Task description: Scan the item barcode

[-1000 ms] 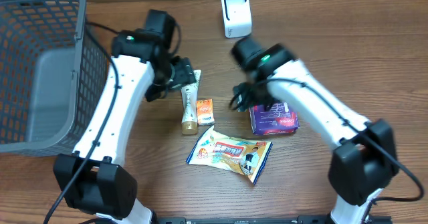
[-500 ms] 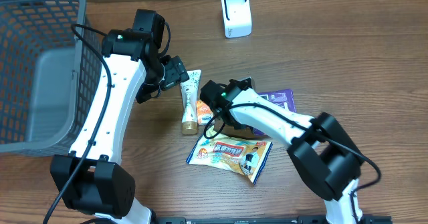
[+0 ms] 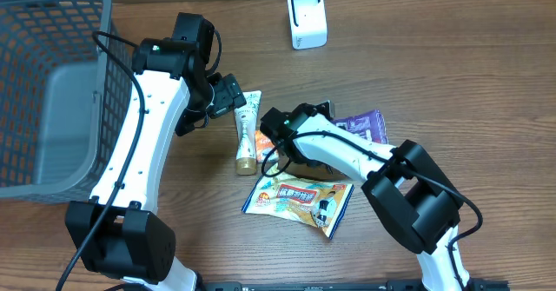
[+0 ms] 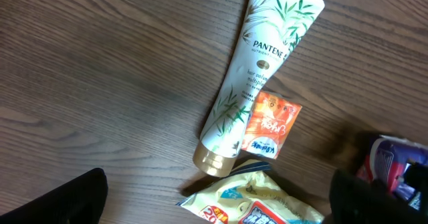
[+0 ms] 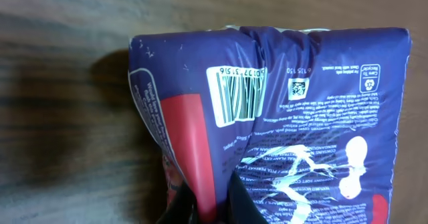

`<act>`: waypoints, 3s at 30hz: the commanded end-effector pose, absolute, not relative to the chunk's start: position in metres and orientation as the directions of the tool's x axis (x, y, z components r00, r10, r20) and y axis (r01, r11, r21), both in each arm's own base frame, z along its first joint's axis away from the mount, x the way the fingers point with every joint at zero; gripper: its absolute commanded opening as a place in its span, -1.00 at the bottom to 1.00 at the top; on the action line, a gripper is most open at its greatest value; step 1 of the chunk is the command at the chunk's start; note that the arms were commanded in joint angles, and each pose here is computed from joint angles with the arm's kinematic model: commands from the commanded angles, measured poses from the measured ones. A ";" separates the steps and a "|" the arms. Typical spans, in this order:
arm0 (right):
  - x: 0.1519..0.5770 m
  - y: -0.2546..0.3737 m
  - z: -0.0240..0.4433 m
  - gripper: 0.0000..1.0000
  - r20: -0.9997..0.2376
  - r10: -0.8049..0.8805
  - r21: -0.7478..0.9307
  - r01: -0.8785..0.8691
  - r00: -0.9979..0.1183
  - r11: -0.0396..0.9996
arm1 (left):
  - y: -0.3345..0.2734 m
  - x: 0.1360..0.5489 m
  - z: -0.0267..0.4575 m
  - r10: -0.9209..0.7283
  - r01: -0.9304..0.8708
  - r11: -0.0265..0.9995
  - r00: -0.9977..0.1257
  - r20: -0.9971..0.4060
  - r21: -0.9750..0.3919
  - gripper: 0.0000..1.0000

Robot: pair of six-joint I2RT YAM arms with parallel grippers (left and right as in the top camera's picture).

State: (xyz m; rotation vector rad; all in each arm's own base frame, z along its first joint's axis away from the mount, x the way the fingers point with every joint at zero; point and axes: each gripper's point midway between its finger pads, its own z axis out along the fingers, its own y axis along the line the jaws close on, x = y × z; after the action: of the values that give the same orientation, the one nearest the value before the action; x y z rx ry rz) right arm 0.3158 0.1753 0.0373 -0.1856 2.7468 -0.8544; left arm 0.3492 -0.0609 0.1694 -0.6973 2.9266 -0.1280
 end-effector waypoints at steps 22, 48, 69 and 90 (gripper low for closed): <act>0.342 0.244 0.175 -0.93 0.023 -0.189 0.947 -0.040 -0.982 0.320 | -0.058 0.347 0.165 -0.437 -0.430 0.899 -0.894 -0.099 -0.088 0.96; 0.368 0.098 0.107 0.43 0.037 0.030 0.405 0.042 -0.999 0.913 | -0.057 0.345 0.165 -0.434 -0.428 0.900 -0.896 -0.095 -0.084 0.96; 0.339 0.176 0.029 -0.48 -0.011 -0.240 0.448 -0.219 -0.971 0.867 | -0.058 0.348 0.165 -0.435 -0.427 0.900 -0.895 -0.103 -0.090 0.96; 0.518 0.189 0.174 -0.93 -0.358 0.373 0.701 0.018 -0.856 0.713 | -0.059 0.357 0.166 -0.436 -0.423 0.899 -0.890 -0.134 -0.112 0.99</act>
State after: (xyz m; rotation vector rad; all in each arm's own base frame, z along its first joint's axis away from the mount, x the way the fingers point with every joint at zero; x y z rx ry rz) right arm 0.4892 0.1939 0.1247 0.1759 2.5803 0.9042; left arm 0.3567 -0.0615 0.1701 -0.6800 2.8991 -0.1389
